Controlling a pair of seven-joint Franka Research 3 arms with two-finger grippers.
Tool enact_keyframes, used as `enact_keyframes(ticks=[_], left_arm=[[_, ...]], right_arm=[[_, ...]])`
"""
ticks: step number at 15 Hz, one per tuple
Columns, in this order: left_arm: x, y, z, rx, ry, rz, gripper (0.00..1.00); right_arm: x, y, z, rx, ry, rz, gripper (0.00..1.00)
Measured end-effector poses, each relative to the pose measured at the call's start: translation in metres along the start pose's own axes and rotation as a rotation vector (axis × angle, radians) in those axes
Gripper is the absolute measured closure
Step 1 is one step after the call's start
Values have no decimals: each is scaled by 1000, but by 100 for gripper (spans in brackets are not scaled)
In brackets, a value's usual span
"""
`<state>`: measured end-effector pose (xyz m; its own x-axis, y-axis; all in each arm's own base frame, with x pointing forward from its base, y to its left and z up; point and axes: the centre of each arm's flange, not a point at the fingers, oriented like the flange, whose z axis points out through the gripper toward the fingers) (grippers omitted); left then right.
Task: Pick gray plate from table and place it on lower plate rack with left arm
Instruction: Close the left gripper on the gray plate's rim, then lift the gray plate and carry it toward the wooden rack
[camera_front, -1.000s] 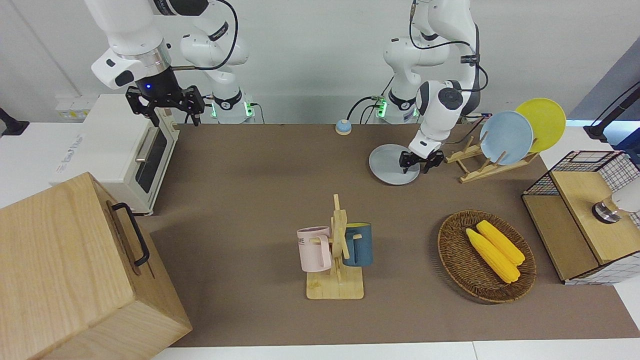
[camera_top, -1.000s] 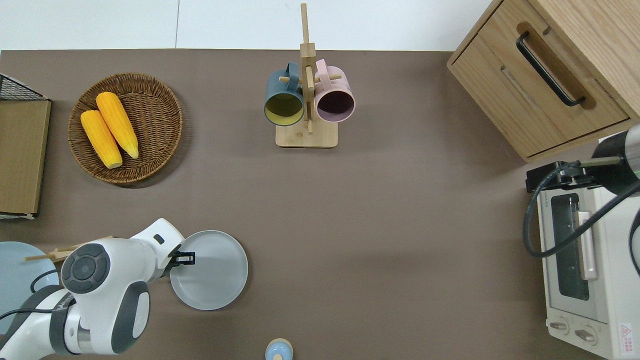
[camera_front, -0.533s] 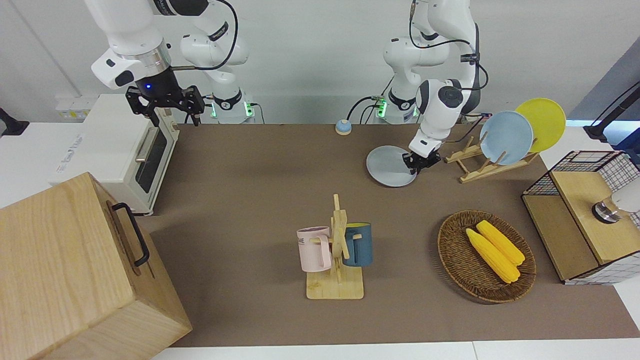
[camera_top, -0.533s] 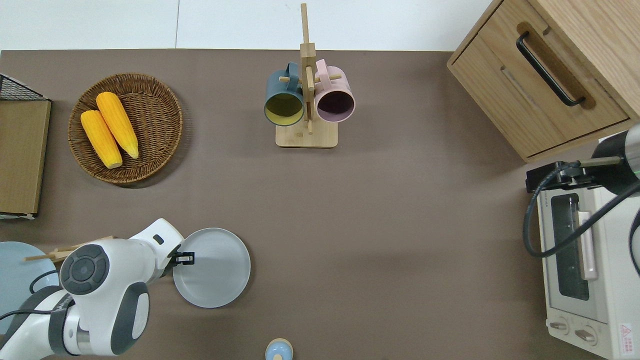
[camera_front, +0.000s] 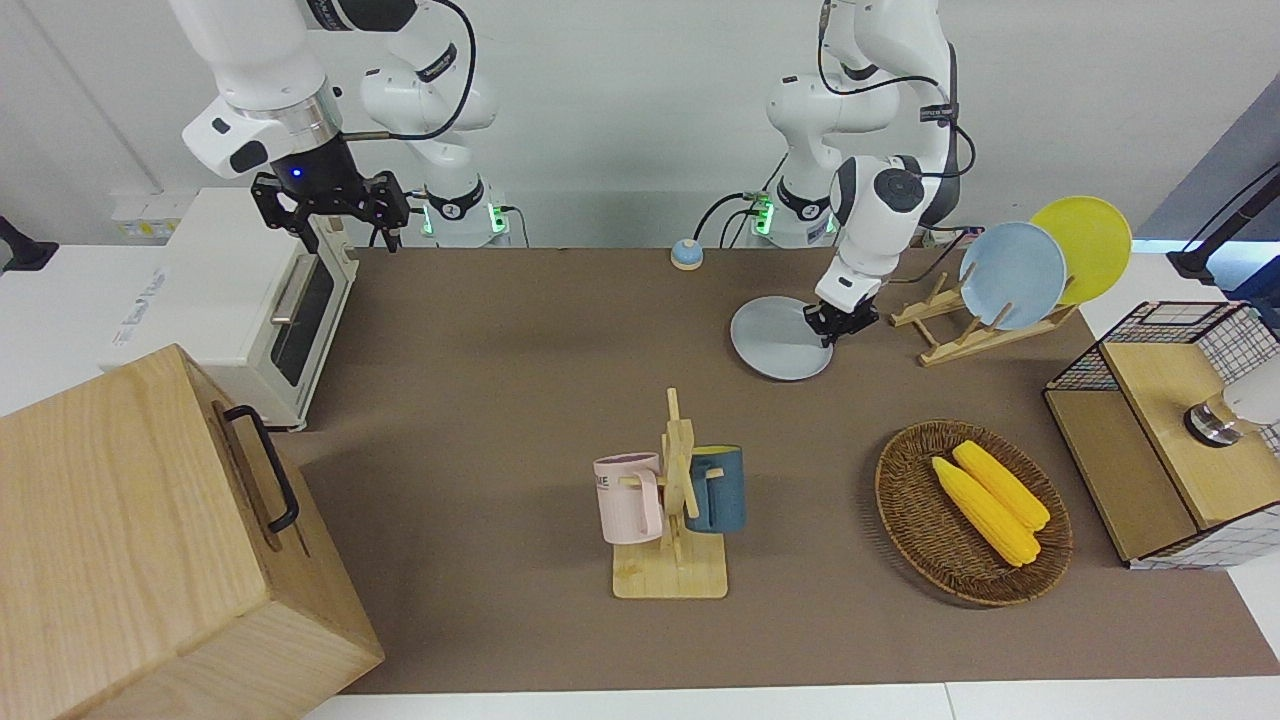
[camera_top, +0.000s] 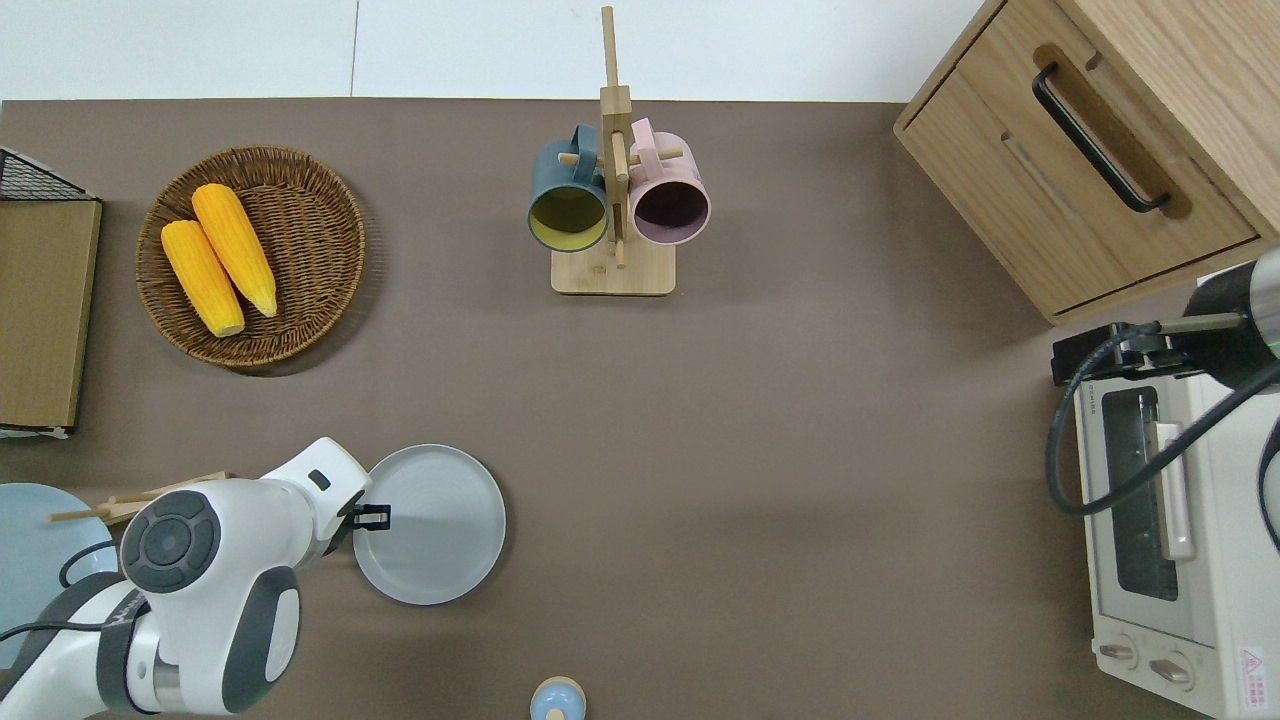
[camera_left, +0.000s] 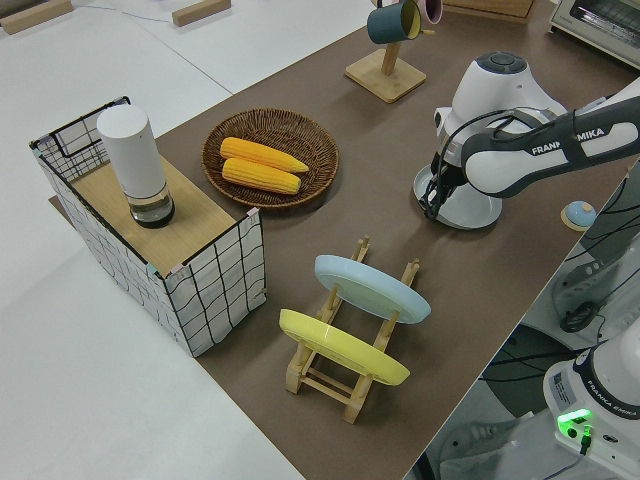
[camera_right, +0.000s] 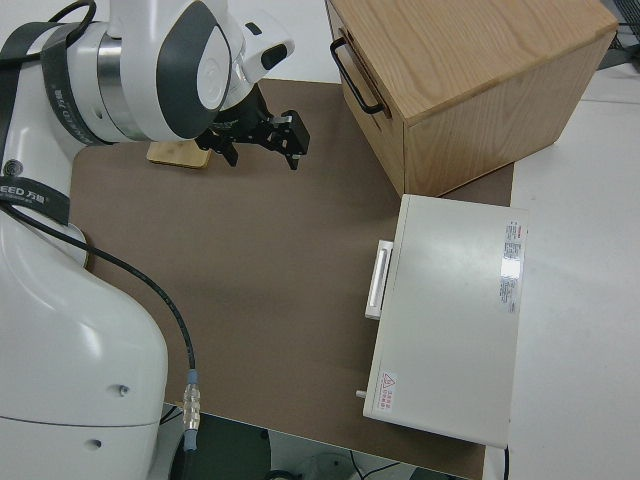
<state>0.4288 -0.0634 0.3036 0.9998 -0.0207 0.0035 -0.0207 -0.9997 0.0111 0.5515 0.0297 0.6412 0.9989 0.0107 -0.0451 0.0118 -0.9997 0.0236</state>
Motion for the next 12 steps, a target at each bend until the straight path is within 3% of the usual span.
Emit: enact_keyframes(ticks=[5,12], left_arm=[[9,-3,-29,4,-59,-18,97],[34,-5,-126,6,-152,-38,99]], right_arm=[[0,0,0,0,0,0,1],[0,0,0,0,0,0,1]])
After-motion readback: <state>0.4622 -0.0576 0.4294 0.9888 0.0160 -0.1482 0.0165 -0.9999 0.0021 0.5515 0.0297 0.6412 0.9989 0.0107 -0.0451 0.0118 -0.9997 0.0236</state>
